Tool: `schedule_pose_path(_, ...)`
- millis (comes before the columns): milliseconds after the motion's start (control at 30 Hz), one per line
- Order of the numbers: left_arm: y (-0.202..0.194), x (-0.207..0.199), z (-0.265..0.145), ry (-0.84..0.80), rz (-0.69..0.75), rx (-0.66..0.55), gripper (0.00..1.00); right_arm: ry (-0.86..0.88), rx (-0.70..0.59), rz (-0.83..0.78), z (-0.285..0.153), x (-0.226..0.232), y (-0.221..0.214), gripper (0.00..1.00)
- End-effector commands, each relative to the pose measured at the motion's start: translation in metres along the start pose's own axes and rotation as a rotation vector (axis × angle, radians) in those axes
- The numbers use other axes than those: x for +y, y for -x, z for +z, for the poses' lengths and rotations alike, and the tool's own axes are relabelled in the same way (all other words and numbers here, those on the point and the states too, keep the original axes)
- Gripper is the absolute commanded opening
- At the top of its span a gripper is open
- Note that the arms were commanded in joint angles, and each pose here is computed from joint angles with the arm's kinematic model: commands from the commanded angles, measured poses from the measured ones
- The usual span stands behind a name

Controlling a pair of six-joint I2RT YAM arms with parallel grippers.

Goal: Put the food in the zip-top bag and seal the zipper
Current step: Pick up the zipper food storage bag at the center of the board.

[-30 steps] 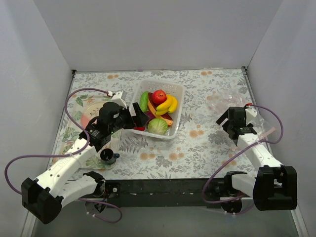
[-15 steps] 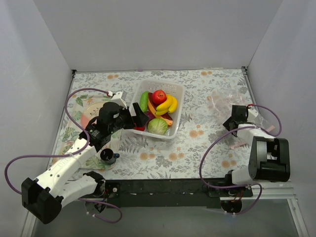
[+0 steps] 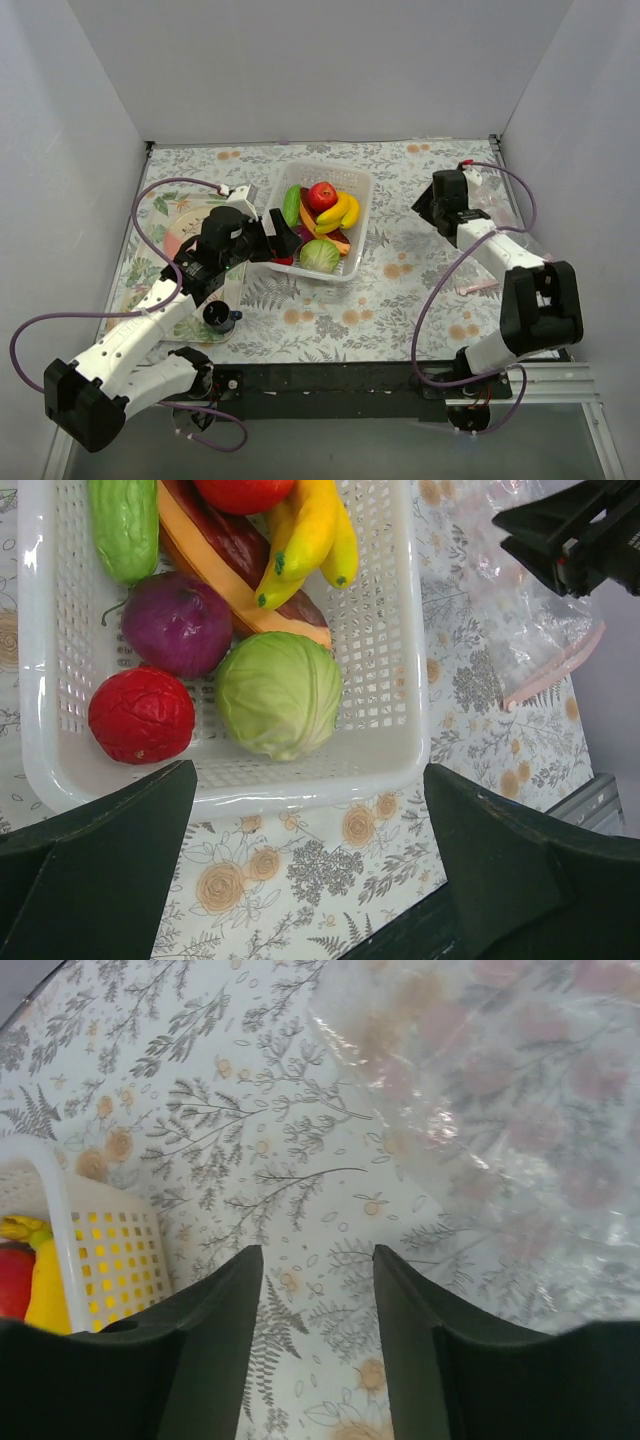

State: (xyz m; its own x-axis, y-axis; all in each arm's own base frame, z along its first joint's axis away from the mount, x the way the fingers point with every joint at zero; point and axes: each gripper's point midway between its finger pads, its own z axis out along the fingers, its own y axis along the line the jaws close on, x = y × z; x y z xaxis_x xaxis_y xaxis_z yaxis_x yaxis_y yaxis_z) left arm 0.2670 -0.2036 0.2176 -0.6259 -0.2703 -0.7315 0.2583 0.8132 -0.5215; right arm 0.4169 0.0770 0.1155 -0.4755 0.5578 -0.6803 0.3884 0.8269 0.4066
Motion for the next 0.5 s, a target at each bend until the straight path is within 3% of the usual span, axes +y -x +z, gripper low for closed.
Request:
schedule_pose_path(0,0.009,-0.013,-0.006,-0.047,0.02,-0.004,0.98,-0.135,-0.095,0.042,-0.04,-0.058,0.02,0.65)
schedule_pose_path(33,0.007,-0.014,-0.006,-0.052,0.019,0.001,0.98,-0.168,-0.077,0.043,-0.043,-0.082,0.002,0.72)
schedule_pose_path(233,-0.003,-0.017,0.0,-0.081,0.012,0.052,0.98,-0.225,-0.205,0.095,-0.074,-0.148,0.012,0.89)
schedule_pose_path(367,-0.009,-0.019,0.001,-0.095,0.007,0.08,0.98,-0.225,-0.3,0.139,-0.075,-0.174,0.026,0.93)
schedule_pose_path(467,-0.013,-0.02,0.0,-0.102,0.002,0.096,0.98,-0.279,-0.277,0.201,-0.069,-0.203,0.019,0.93)
